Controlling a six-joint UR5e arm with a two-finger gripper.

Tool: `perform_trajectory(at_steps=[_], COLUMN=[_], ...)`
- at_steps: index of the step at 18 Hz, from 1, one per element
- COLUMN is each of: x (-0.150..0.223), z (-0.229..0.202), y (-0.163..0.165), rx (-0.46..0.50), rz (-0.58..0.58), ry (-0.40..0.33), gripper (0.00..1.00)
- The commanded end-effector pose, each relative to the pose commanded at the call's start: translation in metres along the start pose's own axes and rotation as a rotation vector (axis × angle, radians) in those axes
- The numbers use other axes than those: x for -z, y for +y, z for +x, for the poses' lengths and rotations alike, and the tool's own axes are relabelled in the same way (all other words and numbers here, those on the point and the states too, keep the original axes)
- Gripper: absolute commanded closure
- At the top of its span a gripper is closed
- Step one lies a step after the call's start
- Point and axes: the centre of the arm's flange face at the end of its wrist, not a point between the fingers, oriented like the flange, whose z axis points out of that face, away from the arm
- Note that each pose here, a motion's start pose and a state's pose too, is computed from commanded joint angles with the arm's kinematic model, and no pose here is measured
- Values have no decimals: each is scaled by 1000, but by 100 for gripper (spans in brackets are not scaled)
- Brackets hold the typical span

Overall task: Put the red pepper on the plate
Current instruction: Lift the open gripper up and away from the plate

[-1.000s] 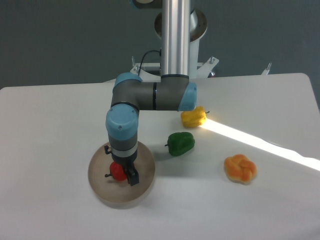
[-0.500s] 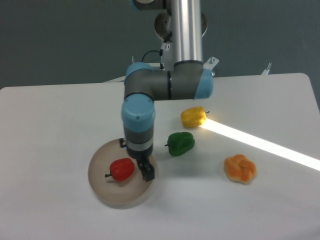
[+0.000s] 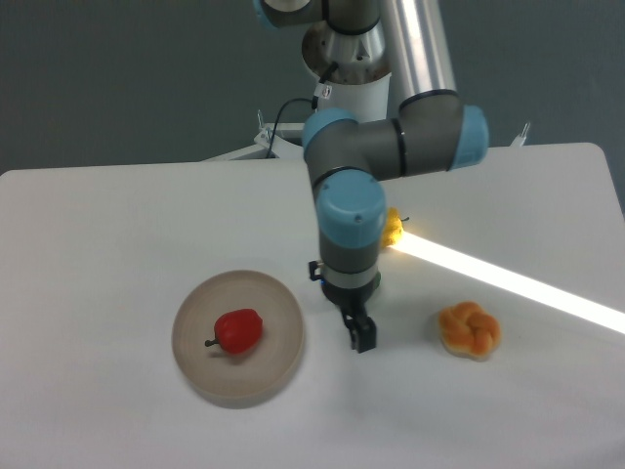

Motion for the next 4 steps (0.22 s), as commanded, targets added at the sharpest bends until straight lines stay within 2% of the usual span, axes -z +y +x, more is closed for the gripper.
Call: perform_trajectory(at_steps=[4], x=[1], z=[-1], y=[2], rx=[-2], rz=[0], ry=[-2], gripper=[0])
